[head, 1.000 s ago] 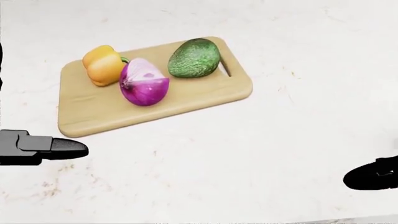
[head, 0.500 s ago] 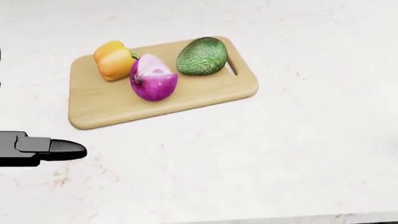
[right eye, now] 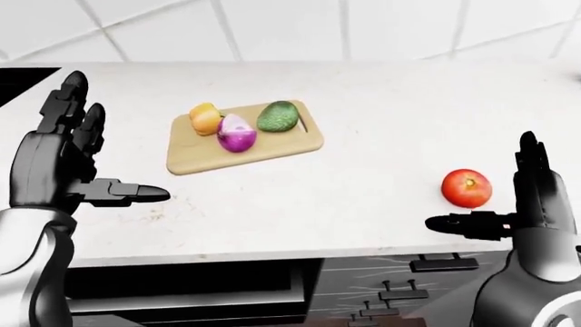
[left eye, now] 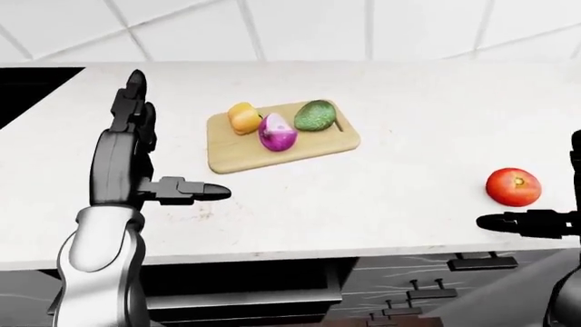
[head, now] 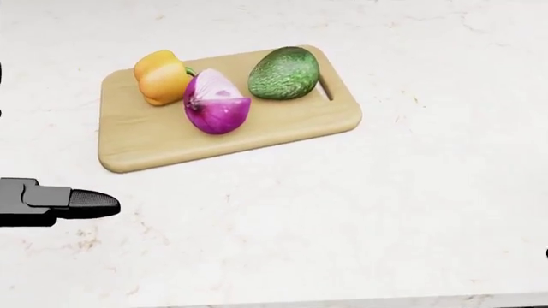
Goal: Place the avocado, onion, tomato and bell pepper on the cutting board.
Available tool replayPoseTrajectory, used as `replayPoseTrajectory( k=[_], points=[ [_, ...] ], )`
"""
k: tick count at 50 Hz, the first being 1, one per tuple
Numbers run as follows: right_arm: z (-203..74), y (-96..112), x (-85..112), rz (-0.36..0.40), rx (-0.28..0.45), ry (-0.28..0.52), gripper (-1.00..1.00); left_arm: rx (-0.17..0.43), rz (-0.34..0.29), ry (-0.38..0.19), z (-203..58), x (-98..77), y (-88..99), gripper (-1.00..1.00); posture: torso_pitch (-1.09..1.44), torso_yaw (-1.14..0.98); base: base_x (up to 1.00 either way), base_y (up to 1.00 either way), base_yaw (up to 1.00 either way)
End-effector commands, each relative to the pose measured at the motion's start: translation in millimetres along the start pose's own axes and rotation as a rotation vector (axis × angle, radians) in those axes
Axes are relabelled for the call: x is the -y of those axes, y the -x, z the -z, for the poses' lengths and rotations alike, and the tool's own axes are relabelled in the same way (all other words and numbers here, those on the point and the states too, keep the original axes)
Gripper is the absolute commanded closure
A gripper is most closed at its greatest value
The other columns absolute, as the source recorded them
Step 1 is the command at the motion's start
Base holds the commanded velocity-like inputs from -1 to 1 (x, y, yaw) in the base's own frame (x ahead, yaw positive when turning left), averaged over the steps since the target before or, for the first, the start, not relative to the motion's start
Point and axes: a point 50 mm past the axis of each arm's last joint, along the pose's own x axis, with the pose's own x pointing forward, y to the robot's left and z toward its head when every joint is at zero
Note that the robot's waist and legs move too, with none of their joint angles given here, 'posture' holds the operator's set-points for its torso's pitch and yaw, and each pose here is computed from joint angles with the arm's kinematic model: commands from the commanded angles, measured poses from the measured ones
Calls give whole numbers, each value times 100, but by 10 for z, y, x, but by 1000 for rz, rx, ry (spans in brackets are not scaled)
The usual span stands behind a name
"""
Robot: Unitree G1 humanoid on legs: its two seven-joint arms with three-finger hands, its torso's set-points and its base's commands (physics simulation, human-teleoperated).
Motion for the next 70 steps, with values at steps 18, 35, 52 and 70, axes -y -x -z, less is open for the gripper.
replayPoseTrajectory(
  k=[18, 35, 52, 70],
  points=[
    [-75, -119, 47, 58, 41, -11, -100, 74, -19, -20, -128, -37, 10, -100, 0, 0, 0, 0, 0],
    [51, -133, 15, 54, 12, -21, -100, 71, -22, -24, -112, -50, 27, -100, 0, 0, 0, 0, 0],
    [53, -134, 27, 53, 7, -40, -46, 74, -24, -27, -128, -60, 20, -100, 0, 0, 0, 0, 0],
    [45, -129, 0, 41, 8, -37, 14, 71, -22, -33, -97, -66, 37, -100, 0, 0, 0, 0, 0]
  ],
)
